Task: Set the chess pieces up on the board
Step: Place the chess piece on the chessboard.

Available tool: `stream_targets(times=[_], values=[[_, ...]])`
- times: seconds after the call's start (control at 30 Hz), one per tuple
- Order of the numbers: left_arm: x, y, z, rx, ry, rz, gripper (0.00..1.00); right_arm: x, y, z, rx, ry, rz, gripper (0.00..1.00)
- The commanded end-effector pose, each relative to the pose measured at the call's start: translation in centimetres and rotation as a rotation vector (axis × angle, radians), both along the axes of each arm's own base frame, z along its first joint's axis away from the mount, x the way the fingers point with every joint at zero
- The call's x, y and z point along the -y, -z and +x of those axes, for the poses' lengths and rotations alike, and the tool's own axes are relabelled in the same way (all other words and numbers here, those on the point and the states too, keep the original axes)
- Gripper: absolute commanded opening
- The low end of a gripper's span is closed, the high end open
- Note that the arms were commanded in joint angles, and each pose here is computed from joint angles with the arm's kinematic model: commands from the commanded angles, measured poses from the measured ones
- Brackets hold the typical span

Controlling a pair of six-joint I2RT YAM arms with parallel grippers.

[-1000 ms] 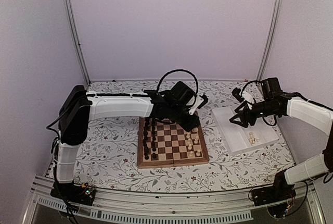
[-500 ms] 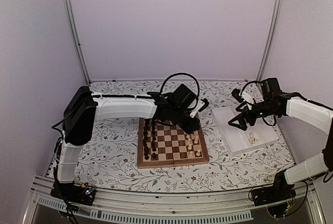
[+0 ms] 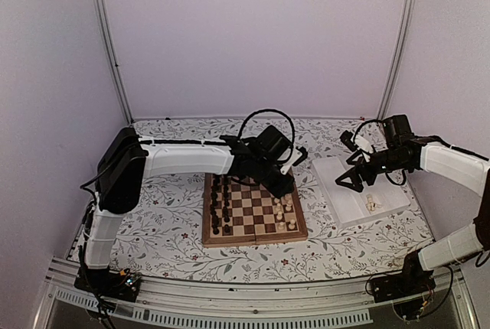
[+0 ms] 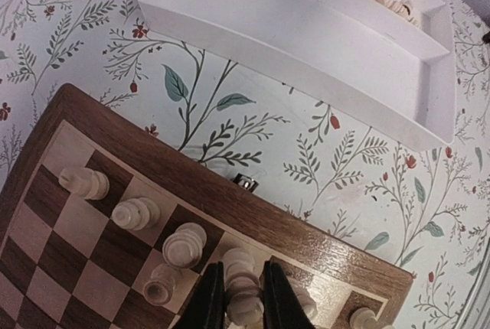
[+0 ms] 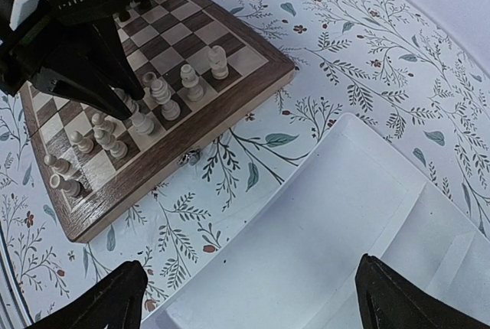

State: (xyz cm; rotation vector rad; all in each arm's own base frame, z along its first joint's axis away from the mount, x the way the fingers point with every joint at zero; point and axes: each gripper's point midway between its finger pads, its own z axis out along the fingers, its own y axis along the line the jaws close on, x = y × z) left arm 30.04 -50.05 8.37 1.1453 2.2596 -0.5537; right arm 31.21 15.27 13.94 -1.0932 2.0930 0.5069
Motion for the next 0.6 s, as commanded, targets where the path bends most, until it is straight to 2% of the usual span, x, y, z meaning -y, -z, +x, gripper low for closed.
stream_targets(times=[0.0, 0.3, 0.57], values=[[0.66, 0.32, -0.44, -0.005, 0.025, 0.008, 0.12, 0.00, 0.51, -0.11, -0.013, -0.006, -0.003, 0.99], [0.72, 0.47, -0.81, -0.017, 0.035, 0.019, 0.13, -0.09, 0.58, -0.20, -0.018, -0.010, -0.001, 0.99], [0.75, 0.89, -1.07, -0.025, 0.038, 0.030, 0.21, -0.06, 0.47, -0.19, -0.016, -0.009, 0.000, 0.99]])
